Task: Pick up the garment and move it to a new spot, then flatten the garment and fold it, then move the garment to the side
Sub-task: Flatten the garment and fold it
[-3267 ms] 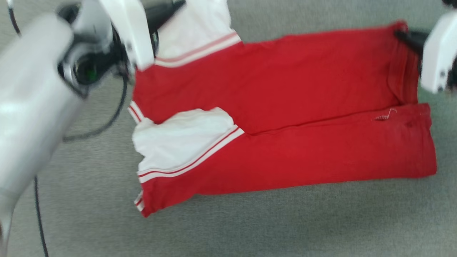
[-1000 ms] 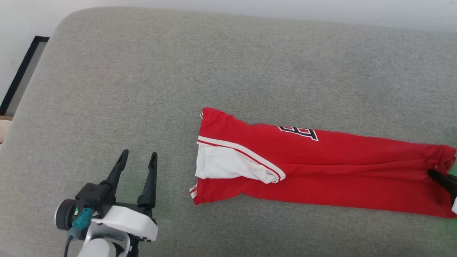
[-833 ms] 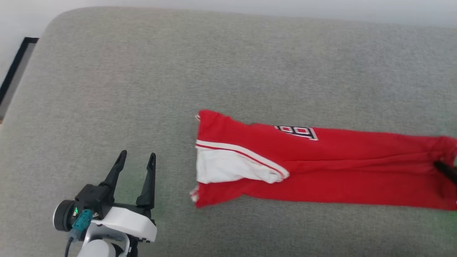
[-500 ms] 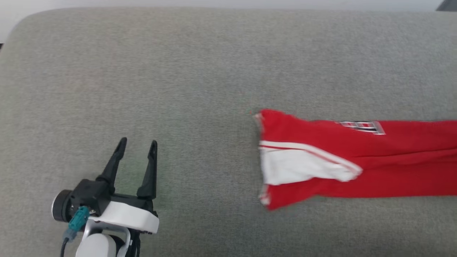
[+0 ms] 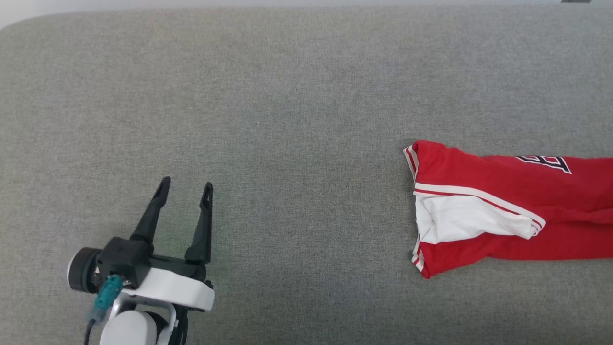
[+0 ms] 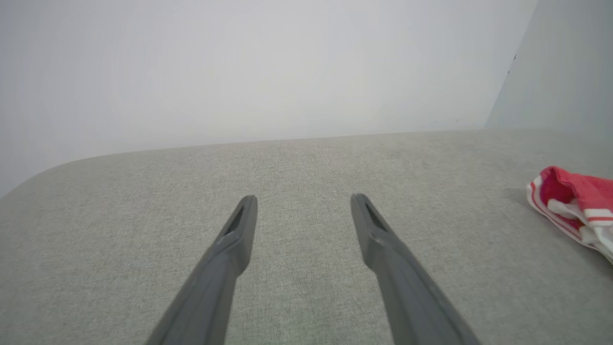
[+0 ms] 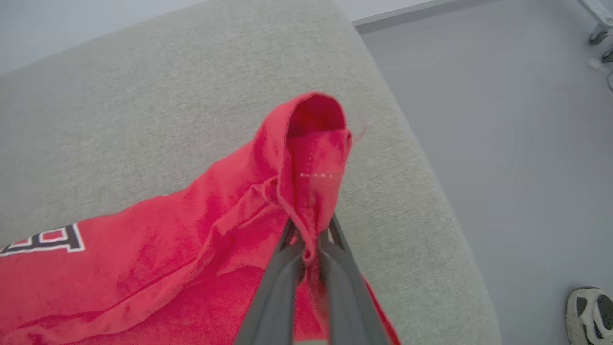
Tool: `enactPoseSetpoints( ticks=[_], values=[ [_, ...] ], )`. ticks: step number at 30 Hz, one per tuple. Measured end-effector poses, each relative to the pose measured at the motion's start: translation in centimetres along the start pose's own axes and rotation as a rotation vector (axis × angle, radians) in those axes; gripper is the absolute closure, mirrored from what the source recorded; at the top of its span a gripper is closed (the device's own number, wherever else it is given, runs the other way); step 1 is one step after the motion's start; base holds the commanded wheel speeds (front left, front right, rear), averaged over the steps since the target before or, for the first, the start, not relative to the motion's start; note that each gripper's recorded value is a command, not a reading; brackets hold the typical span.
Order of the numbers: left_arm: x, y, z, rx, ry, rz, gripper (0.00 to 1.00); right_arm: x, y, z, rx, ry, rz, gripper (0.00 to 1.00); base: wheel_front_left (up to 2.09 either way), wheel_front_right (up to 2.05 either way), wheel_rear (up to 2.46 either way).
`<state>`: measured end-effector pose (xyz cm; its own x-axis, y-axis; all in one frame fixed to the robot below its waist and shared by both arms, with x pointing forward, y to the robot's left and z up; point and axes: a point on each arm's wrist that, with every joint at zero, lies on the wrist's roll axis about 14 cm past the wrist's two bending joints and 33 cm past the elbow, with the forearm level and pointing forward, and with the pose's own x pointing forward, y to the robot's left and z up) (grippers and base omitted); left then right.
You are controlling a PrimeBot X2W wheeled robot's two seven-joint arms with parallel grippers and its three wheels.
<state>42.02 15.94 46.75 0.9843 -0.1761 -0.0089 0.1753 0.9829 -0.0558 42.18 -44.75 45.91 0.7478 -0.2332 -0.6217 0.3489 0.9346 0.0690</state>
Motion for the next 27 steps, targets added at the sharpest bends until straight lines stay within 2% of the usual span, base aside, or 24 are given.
enactPoseSetpoints(
  ticks=[6,13,21,27],
  values=[
    [-0.7,-0.6,0.0,0.005,0.007,-0.007,0.00,-0.5,5.3,-1.5,-0.121,0.037,0.146,1.00,0.00,0.00,0.00],
    [-2.3,-0.6,0.2,-0.010,0.008,0.017,0.00,-2.6,15.3,-3.1,-0.251,0.057,0.430,1.00,0.00,0.00,0.00],
    [-4.5,0.7,0.2,-0.015,0.017,0.076,0.00,-5.8,25.1,-6.5,-0.399,0.114,0.697,1.00,0.00,0.00,0.00],
    [-6.0,1.9,0.2,-0.013,0.024,0.126,0.00,-7.7,30.5,-9.3,-0.500,0.178,0.838,1.00,0.00,0.00,0.00]
  ],
)
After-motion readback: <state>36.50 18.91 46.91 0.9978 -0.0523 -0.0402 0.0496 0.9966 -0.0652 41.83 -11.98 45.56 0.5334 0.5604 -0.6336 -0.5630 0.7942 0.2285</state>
